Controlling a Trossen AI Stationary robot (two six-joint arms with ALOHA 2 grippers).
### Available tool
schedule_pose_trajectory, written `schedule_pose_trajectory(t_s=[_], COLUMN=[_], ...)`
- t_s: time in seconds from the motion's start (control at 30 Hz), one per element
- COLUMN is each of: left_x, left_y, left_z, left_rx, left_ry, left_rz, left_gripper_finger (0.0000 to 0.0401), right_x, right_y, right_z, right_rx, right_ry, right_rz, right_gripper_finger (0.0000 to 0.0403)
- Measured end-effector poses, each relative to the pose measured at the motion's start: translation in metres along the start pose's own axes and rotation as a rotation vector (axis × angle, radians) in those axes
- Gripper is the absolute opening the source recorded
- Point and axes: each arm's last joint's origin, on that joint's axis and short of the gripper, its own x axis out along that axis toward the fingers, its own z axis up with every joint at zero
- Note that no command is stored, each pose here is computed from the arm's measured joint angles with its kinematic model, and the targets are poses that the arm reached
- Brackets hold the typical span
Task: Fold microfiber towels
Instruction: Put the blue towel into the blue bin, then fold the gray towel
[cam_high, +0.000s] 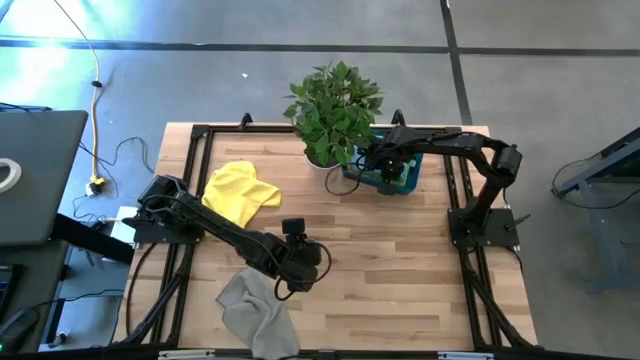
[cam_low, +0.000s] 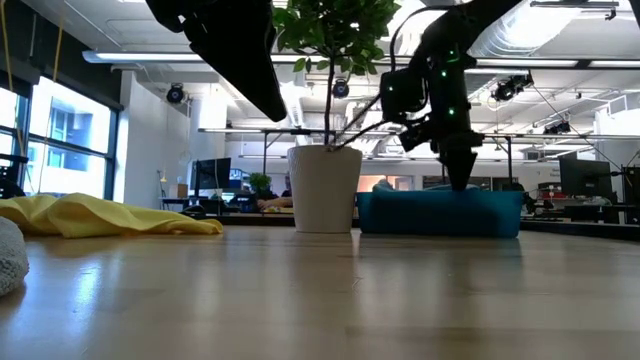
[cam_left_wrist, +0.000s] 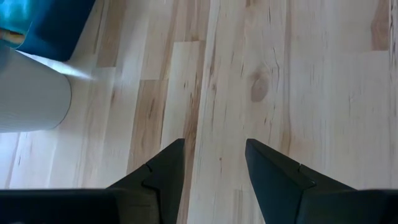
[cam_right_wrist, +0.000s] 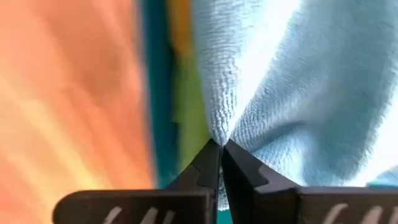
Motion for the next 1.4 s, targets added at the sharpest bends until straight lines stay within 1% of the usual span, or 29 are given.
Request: schedule_pose_trajectory(t_s=[0.1, 0.23, 0.33, 0.47, 0.6, 0.7, 0.83, 0.93, 1.07, 1.17, 1.27, 1.4], left_x=[0.0, 0.0, 0.0, 0.0, 0.0, 0.0, 0.0, 0.0, -0.001, -0.003, -0.006, -0.017], left_y=[0.0, 0.0, 0.0, 0.0, 0.0, 0.0, 0.0, -0.001, -0.003, -0.007, -0.011, -0.022], left_z=[0.0, 0.0, 0.0, 0.0, 0.0, 0.0, 0.0, 0.0, -0.002, -0.006, -0.014, -0.03], left_rx=[0.0, -0.003, -0.016, -0.025, -0.026, -0.026, -0.045, -0.077, -0.127, -0.146, -0.136, -0.153], left_ry=[0.0, 0.0, 0.0, 0.0, 0.0, 0.0, 0.004, 0.014, 0.041, 0.092, 0.177, 0.329], left_rz=[0.0, 0.0, 0.0, 0.0, 0.001, 0.001, -0.007, -0.028, -0.083, -0.136, -0.182, -0.247], left_gripper_finger=[0.0158, 0.0158, 0.0158, 0.0158, 0.0158, 0.0158, 0.0158, 0.0158, 0.0158, 0.0158, 0.0158, 0.0158], right_x=[-0.001, -0.002, -0.002, -0.002, -0.003, -0.007, -0.022, -0.038, -0.061, -0.077, -0.086, -0.087], right_y=[0.007, 0.01, 0.01, 0.011, 0.012, 0.014, 0.019, 0.025, 0.036, 0.048, 0.064, 0.091], right_z=[0.003, 0.008, 0.008, 0.008, 0.001, -0.008, -0.018, -0.025, -0.035, -0.045, -0.053, -0.058], right_rx=[0.007, 0.046, 0.049, 0.069, 0.109, 0.105, 0.125, 0.134, 0.175, 0.207, 0.207, 0.169], right_ry=[-0.029, -0.07, -0.07, -0.065, 0.002, 0.067, 0.069, 0.003, -0.11, -0.189, -0.275, -0.396], right_rz=[0.066, 0.038, 0.006, -0.002, 0.005, 0.011, 0.01, -0.023, -0.104, -0.139, -0.131, -0.08], right_gripper_finger=[0.0002, 0.001, 0.0036, 0.0087, 0.0127, 0.0136, 0.0137, 0.0137, 0.0137, 0.0137, 0.0137, 0.0137])
